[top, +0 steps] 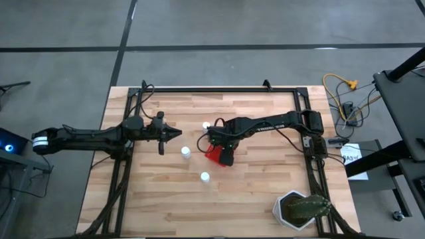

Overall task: Pick and place pill bottles into a basket
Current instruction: Put the white pill bottle into the red basket

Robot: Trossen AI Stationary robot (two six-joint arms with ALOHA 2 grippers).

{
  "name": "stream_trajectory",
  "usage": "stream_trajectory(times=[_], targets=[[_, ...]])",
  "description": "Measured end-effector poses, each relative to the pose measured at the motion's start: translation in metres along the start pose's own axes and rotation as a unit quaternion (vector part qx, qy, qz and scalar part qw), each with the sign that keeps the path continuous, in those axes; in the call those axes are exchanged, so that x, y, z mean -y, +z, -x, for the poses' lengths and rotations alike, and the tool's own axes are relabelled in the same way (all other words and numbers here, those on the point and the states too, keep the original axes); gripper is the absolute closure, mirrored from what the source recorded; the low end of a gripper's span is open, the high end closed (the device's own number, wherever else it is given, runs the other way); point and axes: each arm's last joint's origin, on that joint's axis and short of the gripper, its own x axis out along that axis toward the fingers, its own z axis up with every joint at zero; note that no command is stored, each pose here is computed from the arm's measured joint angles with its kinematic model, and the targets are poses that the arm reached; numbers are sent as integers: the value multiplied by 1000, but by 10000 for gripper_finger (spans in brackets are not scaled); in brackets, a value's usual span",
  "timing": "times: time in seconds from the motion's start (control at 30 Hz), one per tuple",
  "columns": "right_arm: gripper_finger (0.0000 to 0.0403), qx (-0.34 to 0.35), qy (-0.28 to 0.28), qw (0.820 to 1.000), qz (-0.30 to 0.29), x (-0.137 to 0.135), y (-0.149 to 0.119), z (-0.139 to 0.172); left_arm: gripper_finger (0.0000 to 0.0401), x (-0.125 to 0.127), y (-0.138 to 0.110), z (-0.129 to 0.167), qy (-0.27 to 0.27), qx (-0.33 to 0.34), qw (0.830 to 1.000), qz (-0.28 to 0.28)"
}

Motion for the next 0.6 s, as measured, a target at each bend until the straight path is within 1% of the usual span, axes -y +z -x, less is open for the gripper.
stream_trajectory(times=[0.13,0.4,0.6], targets=[[236,-1,0,1000,0,0,0,0,384,0,0,0,0,0,1000,0],[236,-2,0,1000,0,0,0,0,384,0,0,0,0,0,1000,0],[221,-3,2,1000,0,0,-1,0,384,0,0,0,0,0,1000,0]])
